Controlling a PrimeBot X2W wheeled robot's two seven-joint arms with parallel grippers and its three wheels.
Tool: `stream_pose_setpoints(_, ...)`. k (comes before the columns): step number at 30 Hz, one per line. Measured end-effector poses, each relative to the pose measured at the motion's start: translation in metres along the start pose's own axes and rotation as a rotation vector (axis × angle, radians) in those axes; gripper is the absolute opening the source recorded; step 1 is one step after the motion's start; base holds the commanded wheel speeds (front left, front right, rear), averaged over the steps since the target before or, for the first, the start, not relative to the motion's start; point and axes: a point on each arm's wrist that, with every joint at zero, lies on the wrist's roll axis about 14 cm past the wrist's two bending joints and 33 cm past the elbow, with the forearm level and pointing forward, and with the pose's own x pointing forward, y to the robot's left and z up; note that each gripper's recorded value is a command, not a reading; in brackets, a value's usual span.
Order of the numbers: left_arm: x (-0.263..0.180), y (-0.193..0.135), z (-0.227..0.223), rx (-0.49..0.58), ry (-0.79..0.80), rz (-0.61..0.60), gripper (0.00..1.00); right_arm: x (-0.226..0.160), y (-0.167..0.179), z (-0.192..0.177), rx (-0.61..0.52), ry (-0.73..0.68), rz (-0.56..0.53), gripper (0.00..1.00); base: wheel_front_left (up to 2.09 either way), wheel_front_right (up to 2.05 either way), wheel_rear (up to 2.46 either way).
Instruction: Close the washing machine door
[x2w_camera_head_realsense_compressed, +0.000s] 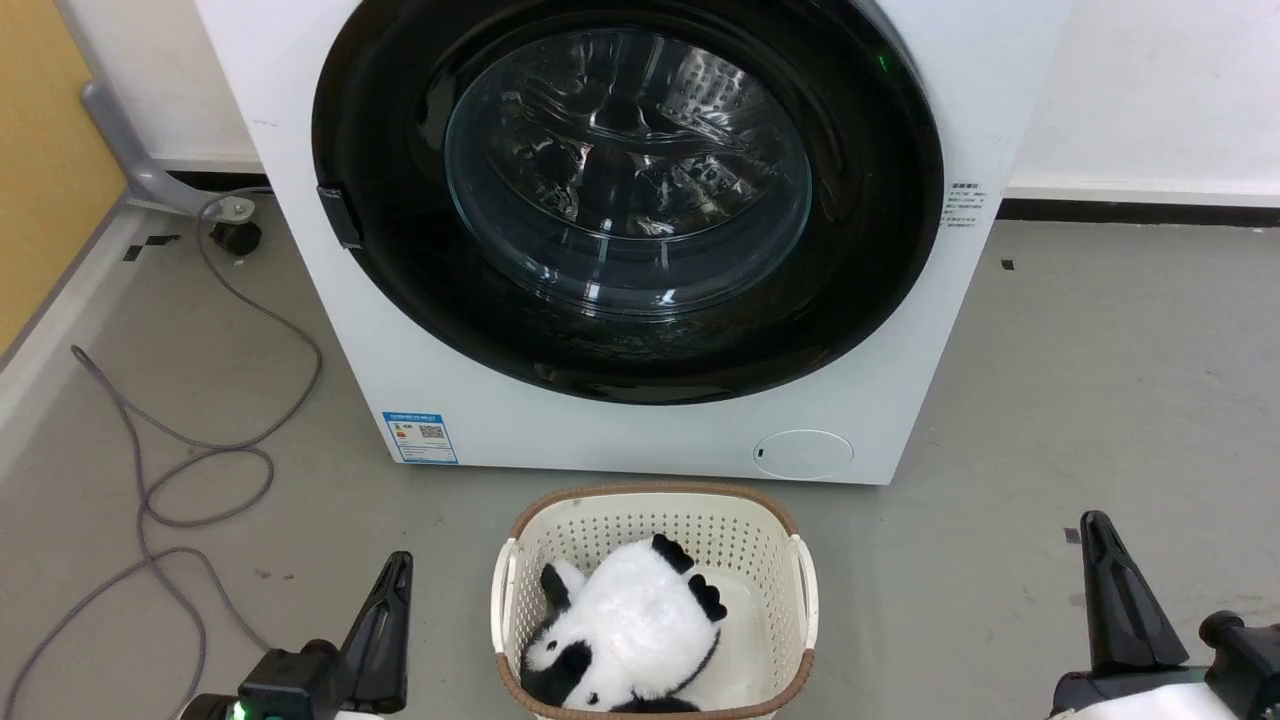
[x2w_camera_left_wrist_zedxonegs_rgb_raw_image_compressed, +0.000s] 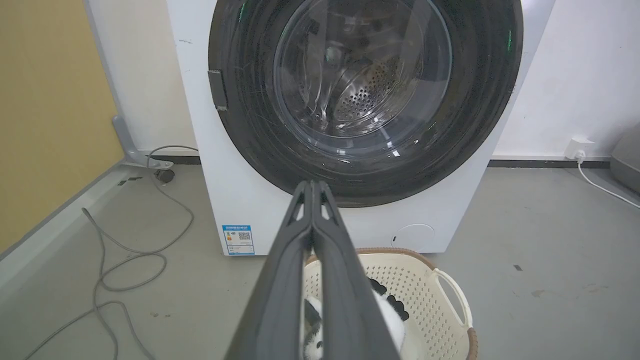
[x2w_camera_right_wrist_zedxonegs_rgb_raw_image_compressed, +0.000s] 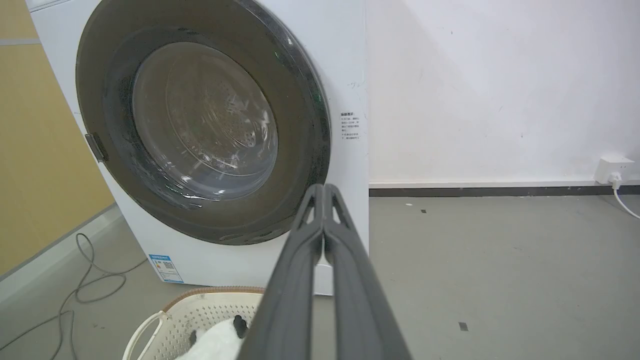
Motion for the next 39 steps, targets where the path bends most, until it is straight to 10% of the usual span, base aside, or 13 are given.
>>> stream_pose_setpoints(39,0.0086,-0.0028,0.0007,0.029,0.042,0.008,0.0,-0.0012,0.0071,-0.009,-0.044,0.079,0.026,0.0,0.0,0.0,0.0)
